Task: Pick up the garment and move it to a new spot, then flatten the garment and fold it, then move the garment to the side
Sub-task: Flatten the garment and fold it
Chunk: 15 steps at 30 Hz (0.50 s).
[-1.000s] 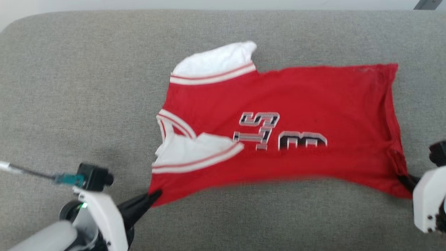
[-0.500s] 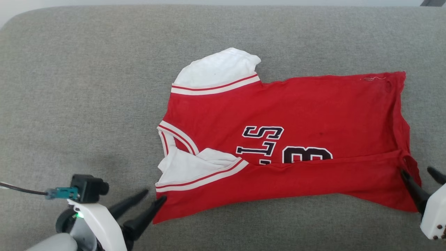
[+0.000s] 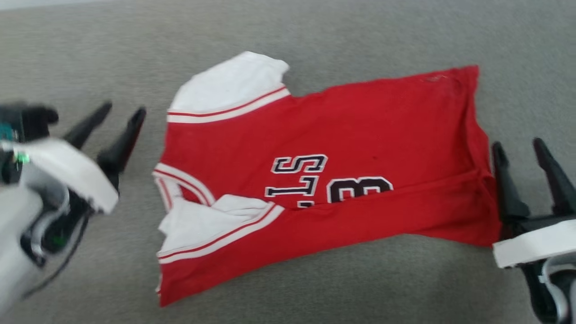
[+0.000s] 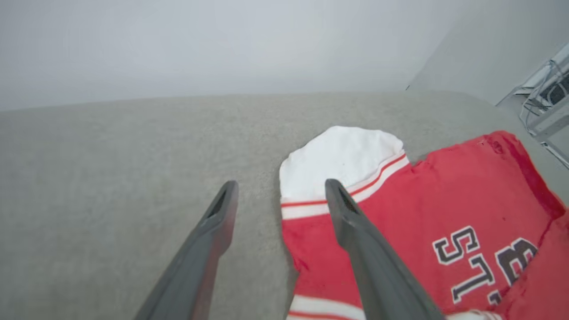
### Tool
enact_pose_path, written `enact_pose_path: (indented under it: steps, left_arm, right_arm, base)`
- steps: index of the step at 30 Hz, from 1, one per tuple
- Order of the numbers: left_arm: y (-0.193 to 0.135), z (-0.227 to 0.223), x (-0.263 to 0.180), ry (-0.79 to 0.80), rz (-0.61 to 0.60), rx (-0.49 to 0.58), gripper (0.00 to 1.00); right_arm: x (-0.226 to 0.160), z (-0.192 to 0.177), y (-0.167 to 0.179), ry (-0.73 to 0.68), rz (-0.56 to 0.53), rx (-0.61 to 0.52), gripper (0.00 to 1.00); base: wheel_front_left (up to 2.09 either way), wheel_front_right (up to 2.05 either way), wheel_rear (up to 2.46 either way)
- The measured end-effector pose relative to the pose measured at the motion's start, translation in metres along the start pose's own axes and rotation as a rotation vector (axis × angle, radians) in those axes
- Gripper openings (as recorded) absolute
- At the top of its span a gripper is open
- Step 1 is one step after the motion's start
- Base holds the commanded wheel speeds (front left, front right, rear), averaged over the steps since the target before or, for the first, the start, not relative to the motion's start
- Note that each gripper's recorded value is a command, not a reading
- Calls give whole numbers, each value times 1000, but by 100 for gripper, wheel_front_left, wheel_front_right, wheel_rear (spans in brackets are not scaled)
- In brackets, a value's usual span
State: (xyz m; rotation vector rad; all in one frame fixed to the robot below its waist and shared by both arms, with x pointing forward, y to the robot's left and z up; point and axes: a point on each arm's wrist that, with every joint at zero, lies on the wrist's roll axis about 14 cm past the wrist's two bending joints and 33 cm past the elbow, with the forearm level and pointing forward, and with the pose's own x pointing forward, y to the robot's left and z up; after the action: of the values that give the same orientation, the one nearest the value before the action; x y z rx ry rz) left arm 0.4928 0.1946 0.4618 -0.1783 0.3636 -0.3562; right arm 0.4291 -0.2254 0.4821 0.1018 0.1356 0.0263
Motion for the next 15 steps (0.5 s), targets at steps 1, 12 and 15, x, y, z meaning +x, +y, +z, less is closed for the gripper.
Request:
enact_pose_path:
  steps: [1,12,15]
  left_arm:
    - [-4,9,23,1,-23,13,100]
    - [9,-27,110,350,-70,-6,100]
    - [-4,-44,121,468,-116,-77,100]
  right_arm:
    - [0,1,2,-32,-4,7,100]
    - [-20,-22,-38,-26,-152,31,100]
    - [-27,-32,-46,-5,-186,39,100]
  base:
    - [0,0,0]
    - [0,0,0]
    - [0,0,0]
